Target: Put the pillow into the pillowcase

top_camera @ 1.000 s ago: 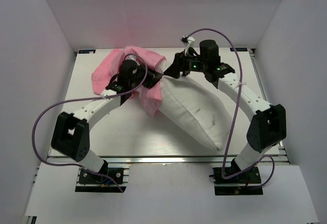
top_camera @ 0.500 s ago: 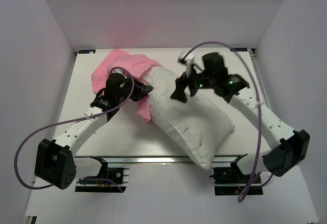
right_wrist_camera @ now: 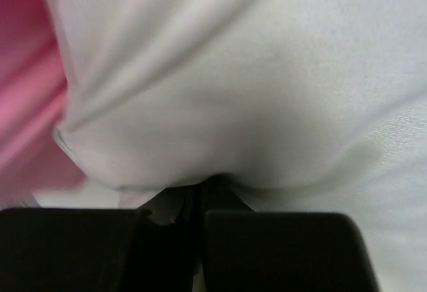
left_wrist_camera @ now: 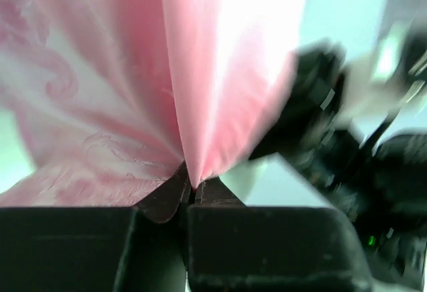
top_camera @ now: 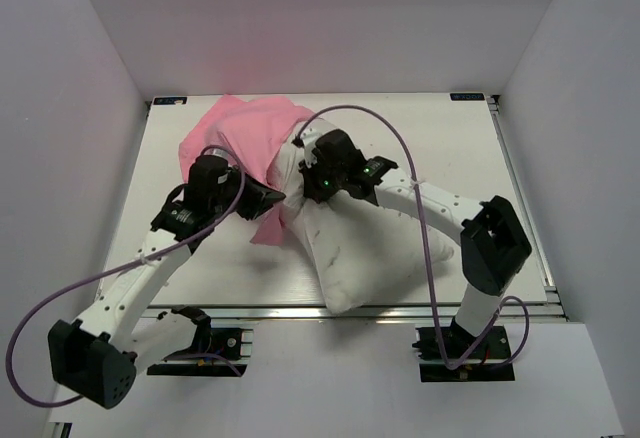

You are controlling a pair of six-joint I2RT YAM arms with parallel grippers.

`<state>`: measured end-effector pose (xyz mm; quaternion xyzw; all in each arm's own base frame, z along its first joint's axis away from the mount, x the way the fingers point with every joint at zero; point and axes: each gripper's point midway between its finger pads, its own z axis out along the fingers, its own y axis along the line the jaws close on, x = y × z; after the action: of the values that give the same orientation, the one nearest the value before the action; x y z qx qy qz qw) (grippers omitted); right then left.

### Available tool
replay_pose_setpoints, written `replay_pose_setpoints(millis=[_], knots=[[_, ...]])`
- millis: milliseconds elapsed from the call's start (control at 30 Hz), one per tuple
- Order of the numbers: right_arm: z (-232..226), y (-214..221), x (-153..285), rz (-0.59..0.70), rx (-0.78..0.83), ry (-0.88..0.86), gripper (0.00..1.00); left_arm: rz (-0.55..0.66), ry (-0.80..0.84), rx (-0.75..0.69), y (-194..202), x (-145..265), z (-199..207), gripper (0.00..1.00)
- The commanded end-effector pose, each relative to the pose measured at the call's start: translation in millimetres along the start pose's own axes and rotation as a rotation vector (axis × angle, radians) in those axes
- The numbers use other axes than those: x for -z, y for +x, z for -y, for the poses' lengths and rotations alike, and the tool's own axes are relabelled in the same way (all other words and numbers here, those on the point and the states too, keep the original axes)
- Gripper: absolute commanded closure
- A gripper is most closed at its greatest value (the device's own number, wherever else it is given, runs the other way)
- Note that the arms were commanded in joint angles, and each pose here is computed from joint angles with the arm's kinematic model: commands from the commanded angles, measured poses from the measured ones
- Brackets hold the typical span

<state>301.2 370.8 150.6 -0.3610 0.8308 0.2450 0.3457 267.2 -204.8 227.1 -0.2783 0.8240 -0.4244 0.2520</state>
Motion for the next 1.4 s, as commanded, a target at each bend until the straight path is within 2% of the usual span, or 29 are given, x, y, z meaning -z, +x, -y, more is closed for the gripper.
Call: replay_pose_setpoints(millis=[0,33,67,100,133,167,200,233,267,300,367,400,467,500,600,633,700,767,800,867,900,933,1067,1100,1200,1233,1267,1300,1367], knots=[[28,-105,-7,0.323,-0.078,0.144,1.00,-0.137,0.102,0.021,34,37,21,0.99],[22,-121,-5,0.343,-0.075,0.113,1.00,-0.137,0.089,0.025,36,38,16,0.98],[20,-116,-15,0.314,-0.075,0.092,1.00,-0.150,0.046,0.034,40,38,3,0.95],[16,-117,-14,0.310,-0.065,0.066,1.00,-0.147,0.022,0.036,41,37,-4,0.83],[1,-111,-10,0.297,0.003,-0.020,0.95,-0.161,0.007,0.036,43,35,-9,0.69],[-9,-104,-6,0.286,0.011,-0.081,0.84,-0.161,0.007,0.033,43,35,-8,0.68],[-16,-97,1,0.281,0.117,-0.142,0.71,-0.157,0.010,0.023,42,35,-6,0.52],[-28,-80,21,0.271,0.173,-0.252,0.57,-0.154,-0.002,0.014,40,37,-6,0.47],[-32,-71,33,0.274,0.220,-0.310,0.38,-0.130,0.029,-0.047,34,46,12,0.43],[-32,-64,53,0.302,0.305,-0.403,0.31,-0.097,-0.003,-0.074,25,46,14,0.36],[-30,-52,91,0.347,0.357,-0.438,0.20,-0.088,-0.074,-0.163,19,57,13,0.31],[-16,-53,106,0.368,0.365,-0.414,0.20,-0.058,-0.057,-0.205,7,66,38,0.30],[-9,-57,139,0.419,0.393,-0.387,0.19,-0.028,-0.103,-0.289,-4,79,46,0.30],[8,-63,149,0.442,0.378,-0.325,0.19,0.012,-0.066,-0.328,-16,88,73,0.30],[30,-88,171,0.521,0.334,-0.190,0.19,0.125,-0.149,-0.448,-47,101,86,0.30],[42,-95,169,0.531,0.275,-0.130,0.19,0.195,-0.232,-0.480,-70,100,88,0.28],[54,-116,167,0.600,0.242,-0.074,0.20,0.225,-0.321,-0.589,-92,91,83,0.27],[62,-124,144,0.599,0.162,-0.094,0.18,0.253,-0.420,-0.656,-123,67,75,0.26],[64,-145,146,0.634,0.152,-0.091,0.18,0.269,-0.431,-0.669,-135,58,76,0.26],[80,-151,101,0.573,0.076,-0.067,0.13,0.286,-0.486,-0.705,-162,38,70,0.26],[81,-177,103,0.587,0.085,-0.065,0.12,0.301,-0.498,-0.708,-174,32,69,0.26],[94,-169,63,0.520,0.057,-0.066,0.11,0.292,-0.514,-0.727,-185,20,65,0.26],[104,-186,5,0.427,0.037,-0.133,0.11,0.293,-0.633,-0.758,-218,1,40,0.26],[109,-172,-24,0.380,0.031,-0.154,0.11,0.301,-0.640,-0.757,-223,-4,37,0.26],[106,-170,-45,0.355,0.057,-0.184,0.11,0.307,-0.715,-0.759,-235,-14,19,0.26],[107,-154,-59,0.316,0.038,-0.196,0.12,0.308,-0.729,-0.767,-238,-17,16,0.26],[106,-146,-64,0.301,0.057,-0.205,0.19,0.304,-0.754,-0.775,-241,-22,10,0.26],[104,-138,-68,0.285,0.059,-0.211,0.19,0.307,-0.765,-0.775,-243,-24,8,0.26],[99,-107,-77,0.229,0.037,-0.234,0.32,0.307,-0.792,-0.784,-247,-26,3,0.26]])
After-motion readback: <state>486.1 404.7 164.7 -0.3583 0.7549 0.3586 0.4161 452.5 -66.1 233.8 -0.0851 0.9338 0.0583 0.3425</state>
